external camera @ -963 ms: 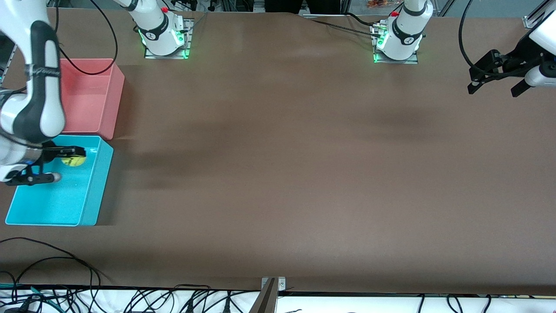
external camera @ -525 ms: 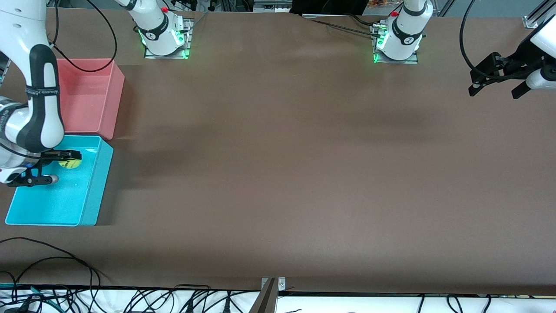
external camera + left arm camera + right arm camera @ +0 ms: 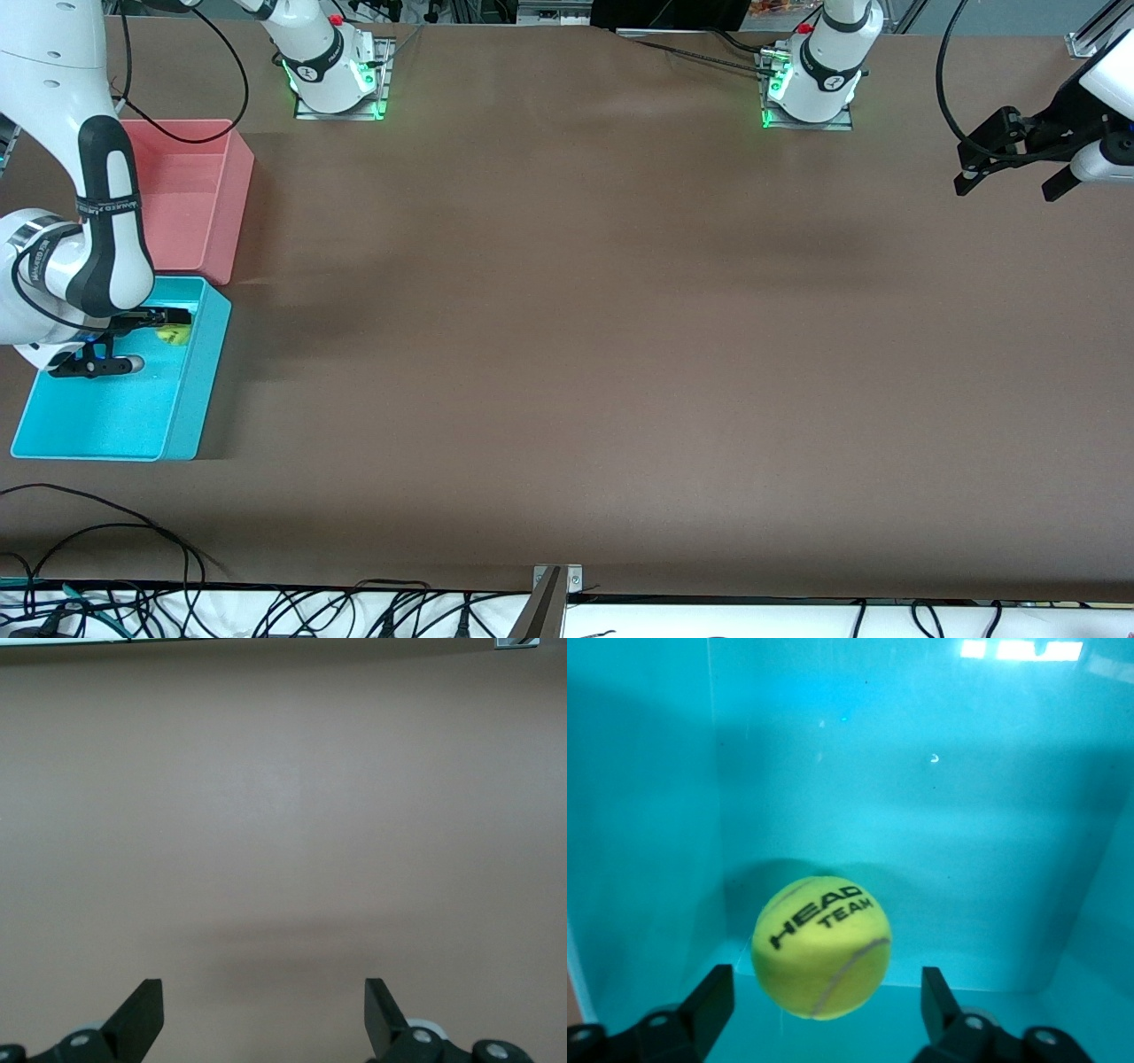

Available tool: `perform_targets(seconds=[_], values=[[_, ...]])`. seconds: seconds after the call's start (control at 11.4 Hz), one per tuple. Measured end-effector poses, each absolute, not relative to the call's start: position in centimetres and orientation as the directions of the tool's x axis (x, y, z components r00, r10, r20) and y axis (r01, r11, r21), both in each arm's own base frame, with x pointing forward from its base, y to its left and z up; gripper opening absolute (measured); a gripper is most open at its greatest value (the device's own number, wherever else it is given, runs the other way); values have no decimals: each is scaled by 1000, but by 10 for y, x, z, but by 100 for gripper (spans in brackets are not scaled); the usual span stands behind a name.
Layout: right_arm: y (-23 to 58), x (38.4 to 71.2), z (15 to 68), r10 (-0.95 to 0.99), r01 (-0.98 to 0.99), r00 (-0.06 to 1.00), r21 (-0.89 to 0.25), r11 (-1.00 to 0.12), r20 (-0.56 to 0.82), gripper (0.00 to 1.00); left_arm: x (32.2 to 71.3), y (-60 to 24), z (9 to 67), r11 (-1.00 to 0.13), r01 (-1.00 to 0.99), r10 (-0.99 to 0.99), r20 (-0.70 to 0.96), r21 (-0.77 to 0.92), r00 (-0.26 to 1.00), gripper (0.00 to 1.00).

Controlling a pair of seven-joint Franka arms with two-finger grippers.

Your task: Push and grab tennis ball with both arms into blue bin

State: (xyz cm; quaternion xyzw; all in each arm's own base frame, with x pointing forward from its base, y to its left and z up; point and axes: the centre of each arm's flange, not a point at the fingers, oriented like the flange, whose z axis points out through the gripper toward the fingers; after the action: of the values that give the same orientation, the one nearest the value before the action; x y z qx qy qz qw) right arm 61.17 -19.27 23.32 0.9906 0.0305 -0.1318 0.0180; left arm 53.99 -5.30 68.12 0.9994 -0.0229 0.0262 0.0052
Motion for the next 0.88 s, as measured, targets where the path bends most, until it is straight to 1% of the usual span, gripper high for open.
perform_targets(seconds=[0.09, 0.26, 0.44, 0.61, 0.88], values=[[-192, 613, 235, 57, 66, 964, 28, -997, -259, 100, 540, -53, 682, -999, -46, -45, 53, 9, 998, 100], [-192, 618, 246, 60, 69, 969, 32, -997, -239, 100, 540, -54, 682, -999, -47, -46, 54, 9, 997, 100], [-194, 624, 275, 57, 65, 974, 26, -998, -219, 100, 540, -54, 682, -999, -48, -48, 54, 9, 997, 100], [-200, 628, 325, 46, 48, 974, 6, -999, -224, 100, 540, -52, 682, -999, -43, -43, 55, 9, 998, 100], [-200, 634, 422, 10, 8, 975, -12, -1000, -224, 100, 540, -51, 683, -999, -43, -42, 56, 9, 998, 100]])
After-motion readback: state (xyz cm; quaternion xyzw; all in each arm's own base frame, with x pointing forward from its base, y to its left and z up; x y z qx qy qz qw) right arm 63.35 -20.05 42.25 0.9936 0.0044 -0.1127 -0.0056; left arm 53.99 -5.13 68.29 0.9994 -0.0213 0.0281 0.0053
